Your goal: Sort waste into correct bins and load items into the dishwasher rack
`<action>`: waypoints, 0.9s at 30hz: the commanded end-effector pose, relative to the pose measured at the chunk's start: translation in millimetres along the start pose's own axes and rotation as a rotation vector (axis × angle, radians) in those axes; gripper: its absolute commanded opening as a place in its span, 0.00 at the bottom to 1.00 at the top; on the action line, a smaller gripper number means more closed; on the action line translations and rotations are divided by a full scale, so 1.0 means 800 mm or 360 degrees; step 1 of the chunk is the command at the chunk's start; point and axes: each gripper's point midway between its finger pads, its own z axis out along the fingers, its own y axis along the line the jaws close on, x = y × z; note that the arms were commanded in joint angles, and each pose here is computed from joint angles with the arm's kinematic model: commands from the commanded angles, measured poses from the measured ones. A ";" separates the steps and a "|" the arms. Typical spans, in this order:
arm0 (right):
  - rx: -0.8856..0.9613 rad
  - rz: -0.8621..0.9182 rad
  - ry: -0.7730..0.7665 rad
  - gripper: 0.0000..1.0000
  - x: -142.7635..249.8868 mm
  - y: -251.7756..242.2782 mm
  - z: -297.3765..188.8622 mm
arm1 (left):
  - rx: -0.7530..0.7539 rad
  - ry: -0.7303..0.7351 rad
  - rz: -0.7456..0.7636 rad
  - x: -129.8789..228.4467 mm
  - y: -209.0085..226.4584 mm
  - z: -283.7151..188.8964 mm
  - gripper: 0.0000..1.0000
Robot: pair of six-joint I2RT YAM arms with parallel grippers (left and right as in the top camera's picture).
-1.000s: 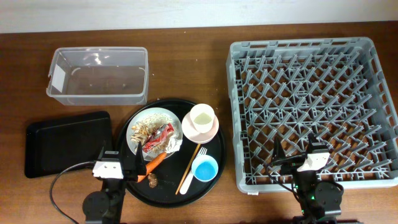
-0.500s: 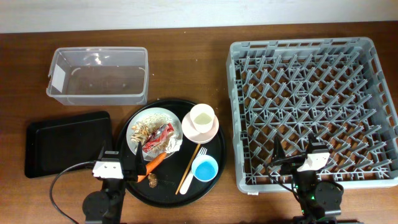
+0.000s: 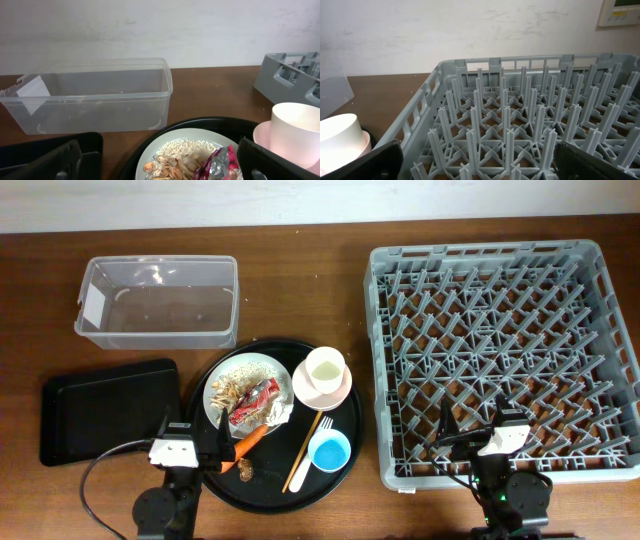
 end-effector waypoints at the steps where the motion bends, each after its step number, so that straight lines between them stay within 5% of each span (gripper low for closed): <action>1: 0.0002 -0.0001 0.0007 0.99 0.004 0.000 0.000 | -0.0010 0.0007 0.0019 0.004 0.001 0.001 0.99; 14: -0.0042 0.0089 0.0009 0.99 0.001 0.006 -0.001 | 0.0022 0.0015 0.0015 0.004 -0.003 0.000 0.99; 18: -0.0040 0.0100 0.0084 0.99 -0.026 0.010 -0.016 | 0.0018 0.0229 -0.0035 0.008 -0.003 -0.011 0.99; 27: -0.0001 0.0121 0.0600 0.99 -0.087 0.018 -0.051 | 0.0114 0.0642 -0.0103 -0.067 -0.018 -0.018 0.99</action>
